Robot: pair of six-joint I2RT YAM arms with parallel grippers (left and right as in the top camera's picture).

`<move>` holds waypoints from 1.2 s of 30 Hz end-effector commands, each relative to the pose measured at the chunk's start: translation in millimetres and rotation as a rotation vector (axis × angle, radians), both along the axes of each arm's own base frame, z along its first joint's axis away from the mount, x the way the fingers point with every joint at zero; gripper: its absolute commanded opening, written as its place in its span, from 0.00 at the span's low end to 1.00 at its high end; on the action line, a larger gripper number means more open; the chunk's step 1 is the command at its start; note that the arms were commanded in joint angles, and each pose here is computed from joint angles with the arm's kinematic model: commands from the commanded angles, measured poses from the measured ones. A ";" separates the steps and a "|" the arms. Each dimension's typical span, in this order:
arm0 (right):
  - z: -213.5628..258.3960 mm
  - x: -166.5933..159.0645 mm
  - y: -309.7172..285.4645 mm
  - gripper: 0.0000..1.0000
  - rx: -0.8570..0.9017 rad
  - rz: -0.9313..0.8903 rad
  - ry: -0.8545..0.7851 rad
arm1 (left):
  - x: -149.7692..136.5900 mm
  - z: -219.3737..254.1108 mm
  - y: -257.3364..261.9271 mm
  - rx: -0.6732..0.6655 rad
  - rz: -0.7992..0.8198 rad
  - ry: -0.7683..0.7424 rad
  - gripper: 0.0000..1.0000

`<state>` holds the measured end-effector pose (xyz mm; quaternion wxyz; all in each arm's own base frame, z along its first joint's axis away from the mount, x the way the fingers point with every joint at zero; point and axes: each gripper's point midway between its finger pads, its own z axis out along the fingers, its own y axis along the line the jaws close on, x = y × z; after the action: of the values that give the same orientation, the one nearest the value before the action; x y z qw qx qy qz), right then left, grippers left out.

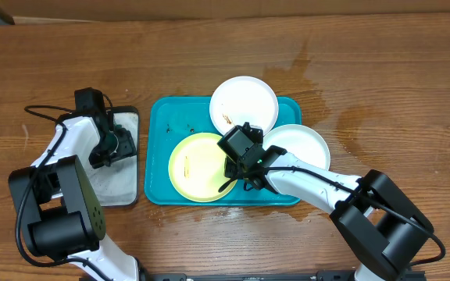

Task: Clean dirty plates on tray and stack at the side
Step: 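Rub the sponge in the soapy water with the left gripper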

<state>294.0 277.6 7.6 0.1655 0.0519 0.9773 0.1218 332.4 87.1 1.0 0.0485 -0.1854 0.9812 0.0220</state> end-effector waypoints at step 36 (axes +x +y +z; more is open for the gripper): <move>-4.2 0.3 -2.9 0.20 -0.011 -0.005 0.001 | 49.5 -5.6 5.1 0.035 0.029 -0.220 0.88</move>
<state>295.1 278.7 8.2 0.1677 0.0522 0.9766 0.1243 384.4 96.6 5.5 0.1669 -0.2022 0.9647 0.0246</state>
